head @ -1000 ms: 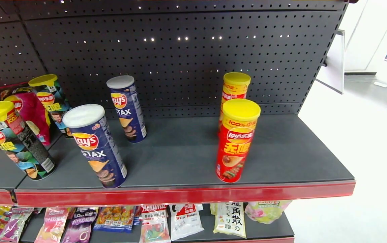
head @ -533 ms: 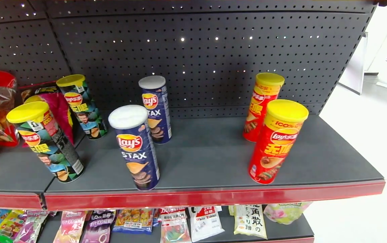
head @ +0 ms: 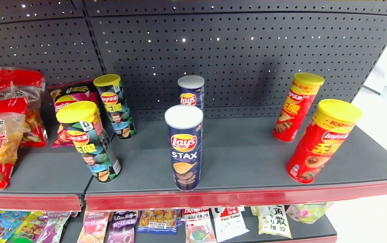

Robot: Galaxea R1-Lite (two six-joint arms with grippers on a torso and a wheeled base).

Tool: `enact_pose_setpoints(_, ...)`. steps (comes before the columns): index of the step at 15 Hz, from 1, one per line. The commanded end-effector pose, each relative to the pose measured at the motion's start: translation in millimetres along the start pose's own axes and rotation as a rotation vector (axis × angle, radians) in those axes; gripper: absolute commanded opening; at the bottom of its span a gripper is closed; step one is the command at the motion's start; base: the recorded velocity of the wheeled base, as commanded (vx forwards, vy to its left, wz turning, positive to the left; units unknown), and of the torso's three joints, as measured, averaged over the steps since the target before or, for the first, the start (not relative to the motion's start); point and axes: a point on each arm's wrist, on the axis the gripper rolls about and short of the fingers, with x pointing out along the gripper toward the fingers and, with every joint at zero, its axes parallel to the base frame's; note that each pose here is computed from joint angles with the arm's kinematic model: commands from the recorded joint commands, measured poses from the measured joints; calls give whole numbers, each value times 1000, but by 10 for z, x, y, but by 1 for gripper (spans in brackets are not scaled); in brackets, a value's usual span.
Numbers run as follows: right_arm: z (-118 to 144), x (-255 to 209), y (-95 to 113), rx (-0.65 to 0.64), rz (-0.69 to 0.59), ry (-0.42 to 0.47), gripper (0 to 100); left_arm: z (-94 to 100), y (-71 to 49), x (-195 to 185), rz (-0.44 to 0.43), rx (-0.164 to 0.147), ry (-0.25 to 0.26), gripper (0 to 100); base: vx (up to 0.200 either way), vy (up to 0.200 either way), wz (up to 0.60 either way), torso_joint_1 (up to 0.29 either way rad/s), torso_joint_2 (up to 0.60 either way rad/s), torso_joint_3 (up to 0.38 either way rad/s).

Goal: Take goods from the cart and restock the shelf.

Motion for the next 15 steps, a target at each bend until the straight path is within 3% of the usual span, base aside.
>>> enact_pose_setpoints(1,0,1,0,0,0,1,100,0,0,1,1,0,1,100,0,200,0,2,7,2)
enact_pose_setpoints(2,0,1,0,0,0,1,100,0,0,1,1,0,1,100,0,200,0,12,2,-7)
enact_pose_setpoints(15,0,1,0,0,0,1,100,0,0,1,1,-1,1,100,0,0,0,0,0,0)
